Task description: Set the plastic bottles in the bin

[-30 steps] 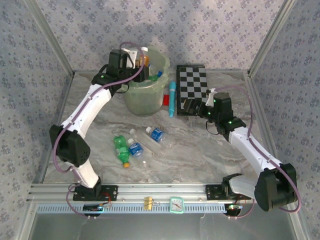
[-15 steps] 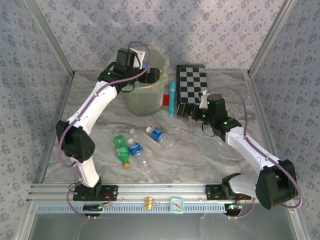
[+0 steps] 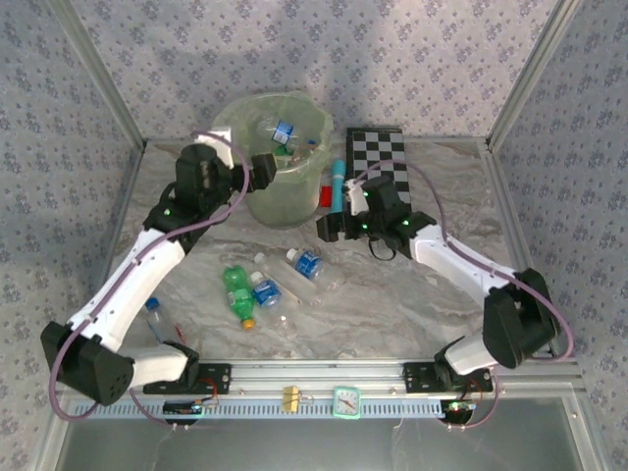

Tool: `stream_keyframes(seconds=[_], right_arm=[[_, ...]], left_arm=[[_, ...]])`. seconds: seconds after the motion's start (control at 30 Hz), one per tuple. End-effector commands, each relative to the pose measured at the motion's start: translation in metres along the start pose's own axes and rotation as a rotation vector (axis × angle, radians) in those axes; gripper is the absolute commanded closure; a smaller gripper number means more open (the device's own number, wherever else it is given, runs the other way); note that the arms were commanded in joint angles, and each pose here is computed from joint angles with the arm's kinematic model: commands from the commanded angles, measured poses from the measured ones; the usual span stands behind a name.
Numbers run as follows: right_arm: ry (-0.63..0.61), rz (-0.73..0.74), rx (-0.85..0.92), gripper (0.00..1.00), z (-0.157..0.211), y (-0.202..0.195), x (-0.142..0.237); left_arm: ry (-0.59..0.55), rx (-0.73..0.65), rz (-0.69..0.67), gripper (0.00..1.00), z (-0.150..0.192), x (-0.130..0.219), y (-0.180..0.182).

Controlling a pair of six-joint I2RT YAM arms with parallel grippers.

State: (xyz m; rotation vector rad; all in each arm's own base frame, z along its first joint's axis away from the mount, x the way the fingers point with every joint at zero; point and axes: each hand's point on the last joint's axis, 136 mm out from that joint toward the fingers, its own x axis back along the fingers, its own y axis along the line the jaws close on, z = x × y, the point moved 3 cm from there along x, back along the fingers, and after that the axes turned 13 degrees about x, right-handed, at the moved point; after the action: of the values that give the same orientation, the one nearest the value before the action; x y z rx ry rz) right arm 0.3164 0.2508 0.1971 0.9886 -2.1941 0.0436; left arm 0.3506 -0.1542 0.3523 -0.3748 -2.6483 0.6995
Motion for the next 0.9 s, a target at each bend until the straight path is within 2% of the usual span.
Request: stream_keyframes(seconds=[0.0,0.27,0.4,0.6,0.87], right_arm=[[0.146,-0.069,0.097,0.07,0.014,0.021,-0.015],[0.346,-0.103,0.231,0.12,0.034,0.044,-0.054],[0.423,-0.074,0.275,0.13,0.047,0.044,-0.07],[0.523,-0.036,0.331,0.17,0.063,0.043,-0.091],[0.591,0.051,0.375,0.2,0.075,0.033,-0.108]], left_arm=[[-0.082,0.095,-0.112,0.0,0.006,0.01,0.034],[-0.121,0.3,-0.33,0.0,0.066,0.04,0.121],[-0.142,0.401,-0.375,0.0,0.09,0.05,0.147],[-0.138,0.504,-0.382,0.0,0.118,0.051,0.164],[-0.047,0.541,-0.354,0.0,0.138,0.035,0.164]])
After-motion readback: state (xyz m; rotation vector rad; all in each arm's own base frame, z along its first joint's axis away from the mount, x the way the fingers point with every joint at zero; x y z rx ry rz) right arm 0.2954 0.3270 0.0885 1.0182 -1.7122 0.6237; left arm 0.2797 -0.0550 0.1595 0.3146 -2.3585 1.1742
